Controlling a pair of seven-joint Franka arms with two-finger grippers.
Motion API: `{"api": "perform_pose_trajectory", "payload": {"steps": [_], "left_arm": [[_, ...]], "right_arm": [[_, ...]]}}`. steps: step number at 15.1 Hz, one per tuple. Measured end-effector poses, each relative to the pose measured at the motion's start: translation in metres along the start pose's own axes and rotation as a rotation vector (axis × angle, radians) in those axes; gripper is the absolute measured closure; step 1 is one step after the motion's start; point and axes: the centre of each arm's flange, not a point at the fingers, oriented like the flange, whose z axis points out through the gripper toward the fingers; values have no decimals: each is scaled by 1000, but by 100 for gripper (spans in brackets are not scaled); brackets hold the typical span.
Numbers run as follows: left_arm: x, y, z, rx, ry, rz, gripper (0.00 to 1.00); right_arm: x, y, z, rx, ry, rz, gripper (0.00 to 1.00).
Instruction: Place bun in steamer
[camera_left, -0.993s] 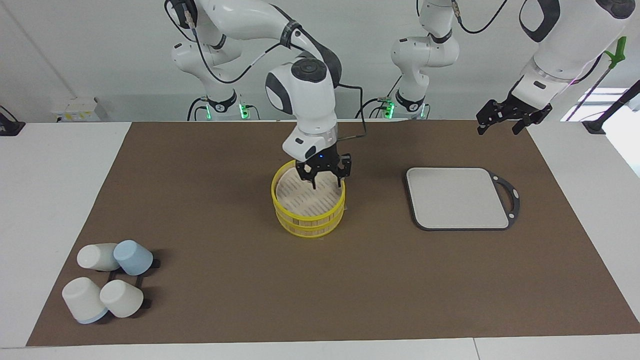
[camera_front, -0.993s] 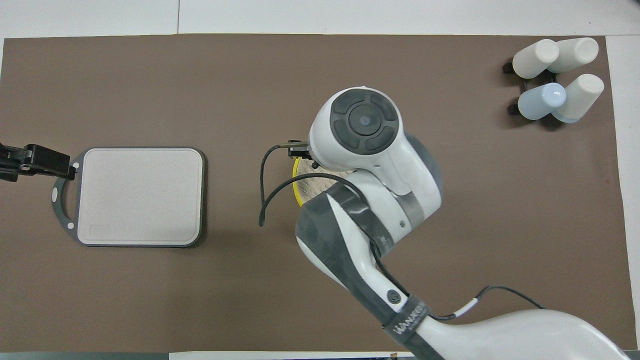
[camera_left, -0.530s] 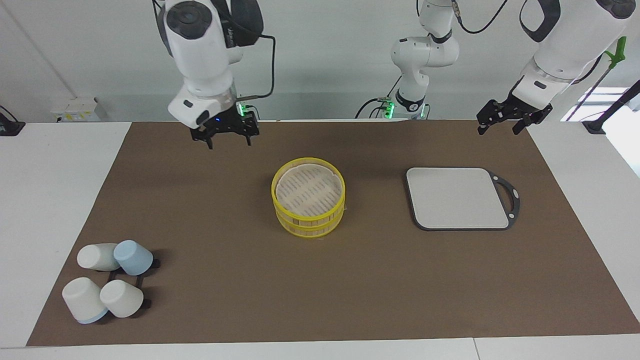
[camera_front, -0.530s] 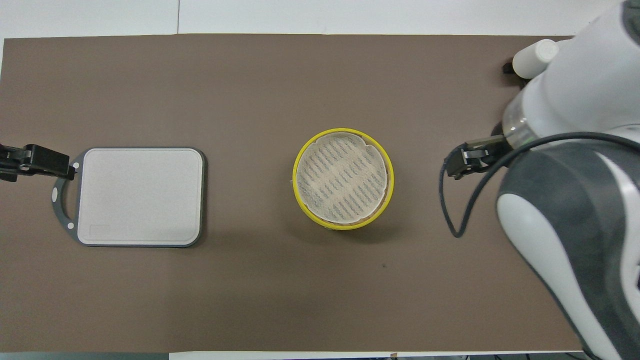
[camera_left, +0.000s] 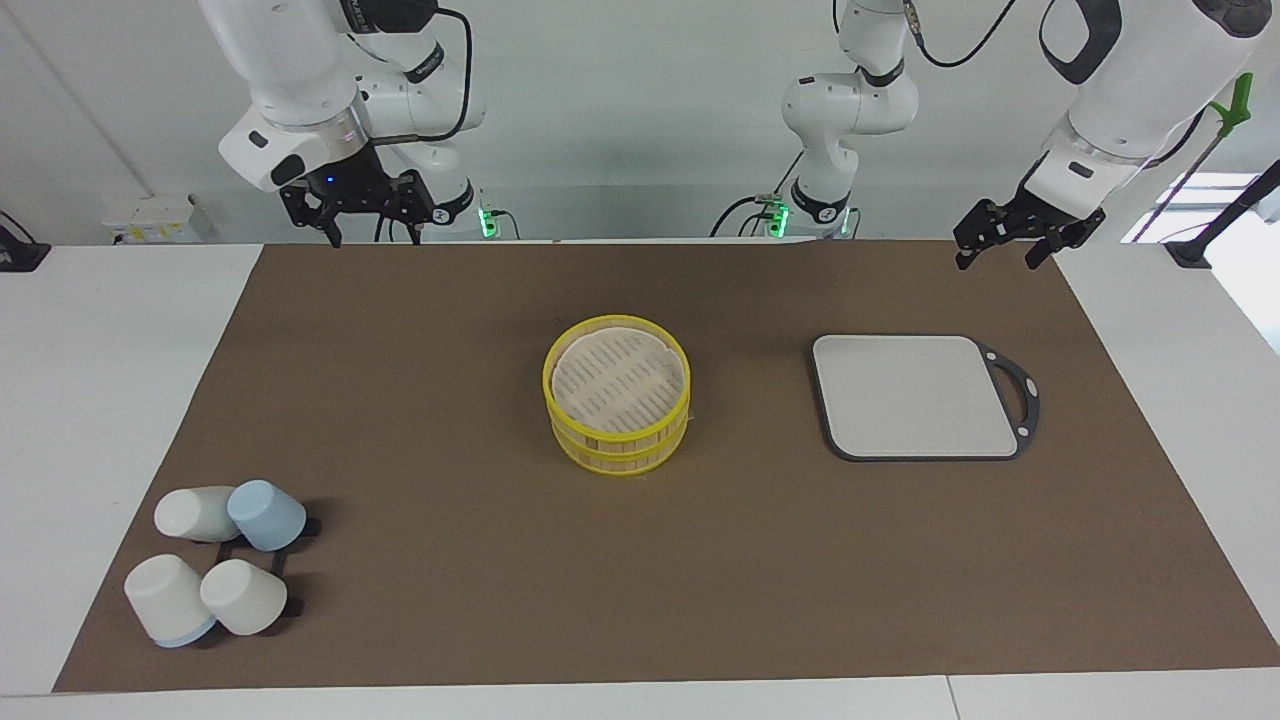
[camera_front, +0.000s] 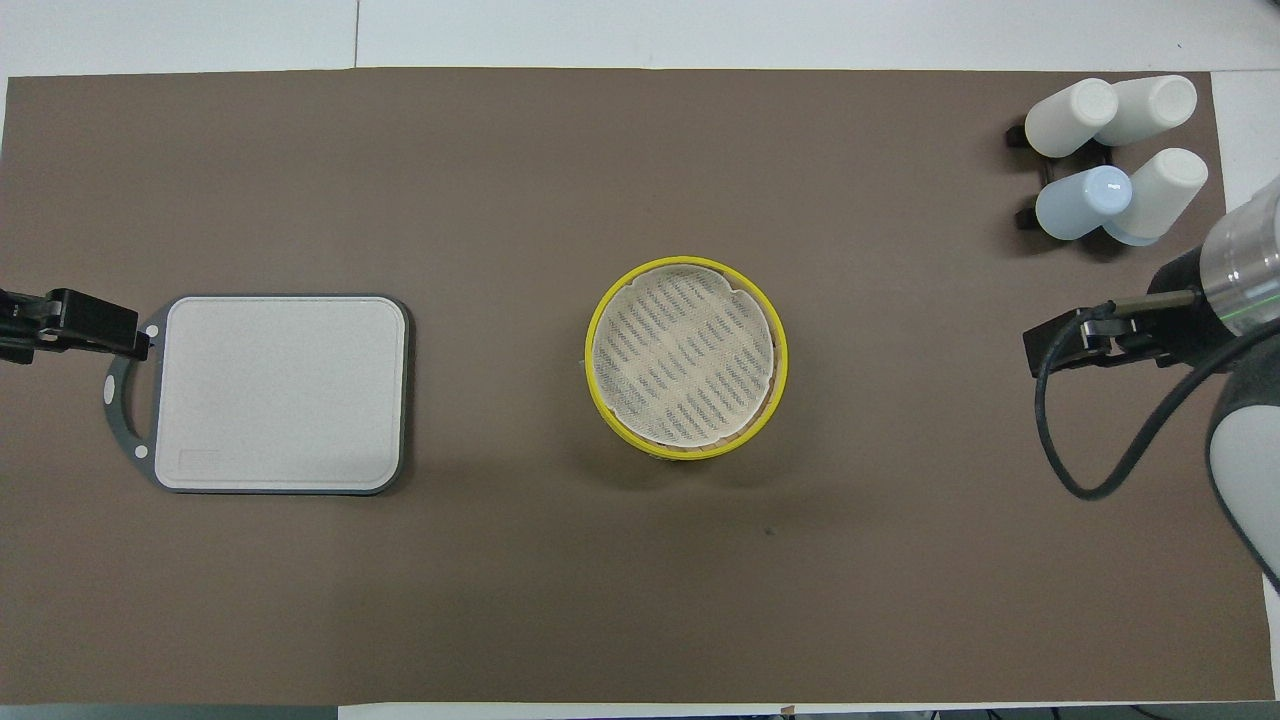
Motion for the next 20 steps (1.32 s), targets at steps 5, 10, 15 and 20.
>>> {"api": "perform_pose_trajectory", "payload": {"steps": [5, 10, 15, 20], "left_arm": [[0, 0, 0, 0, 0, 0, 0], [0, 0, 0, 0, 1, 0, 0], [0, 0, 0, 0, 1, 0, 0], [0, 0, 0, 0, 1, 0, 0]], "right_arm": [[14, 4, 5, 5, 42, 2, 0], [15, -1, 3, 5, 57, -6, 0], [15, 8, 4, 7, 57, 10, 0], [17, 30, 4, 10, 56, 49, 0]]}}
